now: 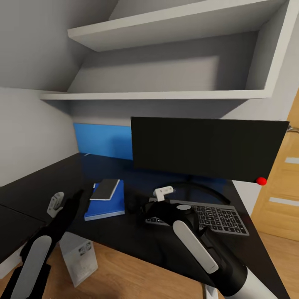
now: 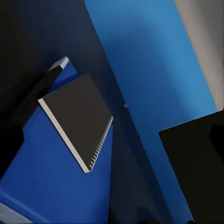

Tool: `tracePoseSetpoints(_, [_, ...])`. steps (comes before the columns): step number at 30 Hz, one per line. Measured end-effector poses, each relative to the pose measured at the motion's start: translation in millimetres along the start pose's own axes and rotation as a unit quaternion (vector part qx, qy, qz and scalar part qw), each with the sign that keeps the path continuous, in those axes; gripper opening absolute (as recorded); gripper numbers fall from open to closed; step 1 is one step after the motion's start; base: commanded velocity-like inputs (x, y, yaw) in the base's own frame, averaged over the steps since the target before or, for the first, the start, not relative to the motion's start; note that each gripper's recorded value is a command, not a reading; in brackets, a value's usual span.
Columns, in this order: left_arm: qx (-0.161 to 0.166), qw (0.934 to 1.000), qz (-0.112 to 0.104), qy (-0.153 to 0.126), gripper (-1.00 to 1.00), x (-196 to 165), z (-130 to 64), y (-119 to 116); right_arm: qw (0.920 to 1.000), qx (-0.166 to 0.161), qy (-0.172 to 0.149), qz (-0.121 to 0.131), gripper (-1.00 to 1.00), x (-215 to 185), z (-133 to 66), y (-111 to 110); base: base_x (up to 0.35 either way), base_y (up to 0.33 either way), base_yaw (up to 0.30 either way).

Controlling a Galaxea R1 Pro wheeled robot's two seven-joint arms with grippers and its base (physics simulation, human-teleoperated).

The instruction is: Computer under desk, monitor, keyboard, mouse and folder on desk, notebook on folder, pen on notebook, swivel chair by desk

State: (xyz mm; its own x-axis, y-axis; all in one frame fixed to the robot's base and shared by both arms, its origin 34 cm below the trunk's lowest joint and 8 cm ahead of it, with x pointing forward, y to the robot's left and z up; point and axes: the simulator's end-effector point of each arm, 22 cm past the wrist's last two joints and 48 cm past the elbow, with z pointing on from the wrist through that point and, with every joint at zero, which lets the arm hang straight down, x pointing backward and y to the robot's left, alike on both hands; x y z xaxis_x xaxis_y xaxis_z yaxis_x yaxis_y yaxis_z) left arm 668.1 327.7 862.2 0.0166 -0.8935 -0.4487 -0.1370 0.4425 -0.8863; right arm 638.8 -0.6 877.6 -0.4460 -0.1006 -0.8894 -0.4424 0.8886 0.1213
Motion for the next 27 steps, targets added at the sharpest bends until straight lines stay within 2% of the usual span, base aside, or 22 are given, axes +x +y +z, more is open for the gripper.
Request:
tracePoseSetpoints(3, [0.002, 0.9998, 0.006, 0.019, 1.00, -3, 0.9, 0, 1.0000, -0.001, 0.006, -0.005, 1.00, 2, 0.0, 2, -0.001, 0.000, 0.231])
tracePoseSetpoints(4, [0.004, 0.9992, 0.014, 0.036, 1.00, -4, 1.6, -1, 0.9999, -0.002, 0.014, -0.010, 1.00, 5, 0.0, 3, 0.000, 0.000, 0.252])
tracePoseSetpoints(7, [0.005, 0.9985, 0.022, 0.050, 1.00, -4, 2.8, -2, 0.9997, -0.004, 0.019, -0.013, 1.00, 7, 0.4, 5, 0.000, 0.000, 0.257])
tracePoseSetpoints(9, [0.007, 0.9970, 0.032, 0.070, 1.00, -1, 3.8, -6, 0.9997, -0.006, 0.021, -0.015, 1.00, 8, 0.7, 8, 0.000, 0.000, 0.267])
tracePoseSetpoints(10, [0.012, 0.9946, 0.044, 0.093, 1.00, 4, 4.6, -11, 0.9996, -0.013, 0.021, -0.015, 1.00, 7, 0.9, 17, 0.000, 0.000, 0.273])
tracePoseSetpoints(15, [0.013, 0.9932, 0.051, 0.104, 1.00, 6, 5.3, -14, 0.9995, -0.018, 0.020, -0.014, 1.00, 5, 1.5, 24, 0.000, 0.000, 0.275])
tracePoseSetpoints(16, [0.004, 0.9930, 0.052, 0.106, 1.00, 6, 5.6, -11, 0.9995, -0.019, 0.021, -0.015, 1.00, 6, 1.6, 26, 0.000, 0.000, 0.275])
tracePoseSetpoints(23, [0.002, 0.9935, 0.050, 0.102, 1.00, 4, 5.9, -9, 0.9995, -0.019, 0.021, -0.014, 1.00, 6, 1.8, 26, 0.000, 0.000, 0.276])
tracePoseSetpoints(27, [0.006, 0.9938, 0.049, 0.100, 1.00, -2, 7.9, -20, 0.9995, -0.020, 0.021, -0.013, 1.00, 0, -0.1, 26, 0.000, 0.000, 0.276])
